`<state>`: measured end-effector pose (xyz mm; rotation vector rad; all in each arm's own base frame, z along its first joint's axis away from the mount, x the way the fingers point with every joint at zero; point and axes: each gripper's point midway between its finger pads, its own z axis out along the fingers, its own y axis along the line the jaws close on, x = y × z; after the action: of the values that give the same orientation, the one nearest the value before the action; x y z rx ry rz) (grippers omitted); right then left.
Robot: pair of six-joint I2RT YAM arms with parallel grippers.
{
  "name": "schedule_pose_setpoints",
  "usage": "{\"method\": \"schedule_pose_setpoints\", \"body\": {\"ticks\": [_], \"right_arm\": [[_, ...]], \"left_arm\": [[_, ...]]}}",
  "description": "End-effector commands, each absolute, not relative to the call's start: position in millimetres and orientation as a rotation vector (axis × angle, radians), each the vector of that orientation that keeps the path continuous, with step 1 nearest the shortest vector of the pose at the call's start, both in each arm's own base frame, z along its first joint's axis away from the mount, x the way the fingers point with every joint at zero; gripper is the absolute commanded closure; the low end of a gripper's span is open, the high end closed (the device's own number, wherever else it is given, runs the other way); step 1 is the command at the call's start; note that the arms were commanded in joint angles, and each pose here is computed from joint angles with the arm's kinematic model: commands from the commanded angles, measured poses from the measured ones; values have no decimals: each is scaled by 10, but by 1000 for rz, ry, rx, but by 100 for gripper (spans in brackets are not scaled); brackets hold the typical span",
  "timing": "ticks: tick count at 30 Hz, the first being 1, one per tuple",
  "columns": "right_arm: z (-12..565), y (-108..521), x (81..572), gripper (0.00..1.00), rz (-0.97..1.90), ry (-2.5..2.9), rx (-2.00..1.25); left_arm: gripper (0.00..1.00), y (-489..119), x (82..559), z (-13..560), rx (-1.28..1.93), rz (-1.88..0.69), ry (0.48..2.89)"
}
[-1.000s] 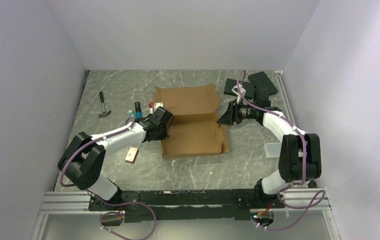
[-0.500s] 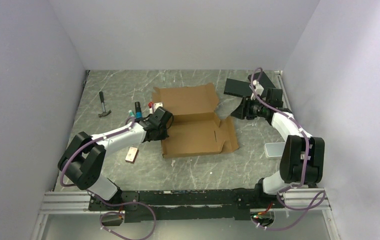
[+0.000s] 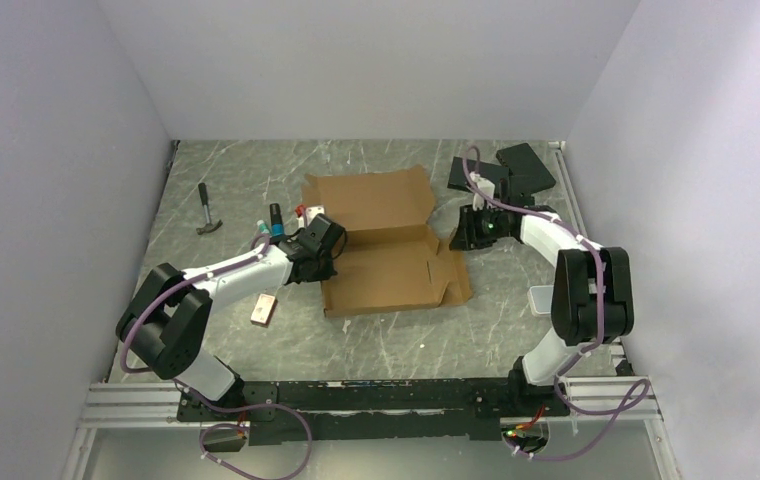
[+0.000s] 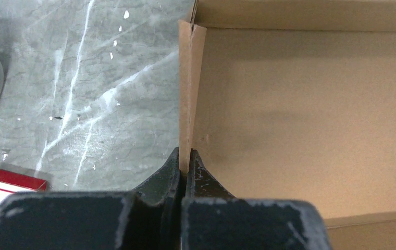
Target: Fold the paper box
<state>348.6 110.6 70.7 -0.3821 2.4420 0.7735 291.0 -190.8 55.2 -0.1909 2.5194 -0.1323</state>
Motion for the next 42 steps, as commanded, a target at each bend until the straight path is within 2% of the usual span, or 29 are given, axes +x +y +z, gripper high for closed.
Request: {"method": "schedule_pose_setpoints", "body": {"ticks": [1, 4, 5, 10, 14, 17, 20, 26, 42], "right_arm": [[784, 1090, 3586, 75, 637, 2446, -496], [849, 1174, 3577, 97, 647, 2434, -539], [907, 1215, 3573, 100, 664, 2417, -550], [1205, 1457, 3550, 100, 720, 2304, -588], [1144, 1596, 3512, 100, 744, 2311, -613], [1109, 1663, 3490, 95, 760, 2320, -624], [1110, 1725, 3456, 84, 809, 2315, -625], [1092, 1838, 3365, 73, 935, 2316, -632], [1009, 1907, 3291, 59, 1118, 2326, -592]], "left_arm": [[100, -1947, 3043, 694, -252, -135, 2464], [100, -1953, 3047, 700, -257, -135, 2464], [100, -1956, 3048, 704, -258, -138, 2463], [100, -2006, 3060, 714, -257, -169, 2464], [100, -2045, 3074, 707, -253, -177, 2471], [100, -2057, 3079, 710, -254, -181, 2473], [100, -2065, 3081, 704, -256, -185, 2474], [100, -2061, 3076, 696, -255, -180, 2480], [100, -2043, 3057, 695, -257, -177, 2479]]}}
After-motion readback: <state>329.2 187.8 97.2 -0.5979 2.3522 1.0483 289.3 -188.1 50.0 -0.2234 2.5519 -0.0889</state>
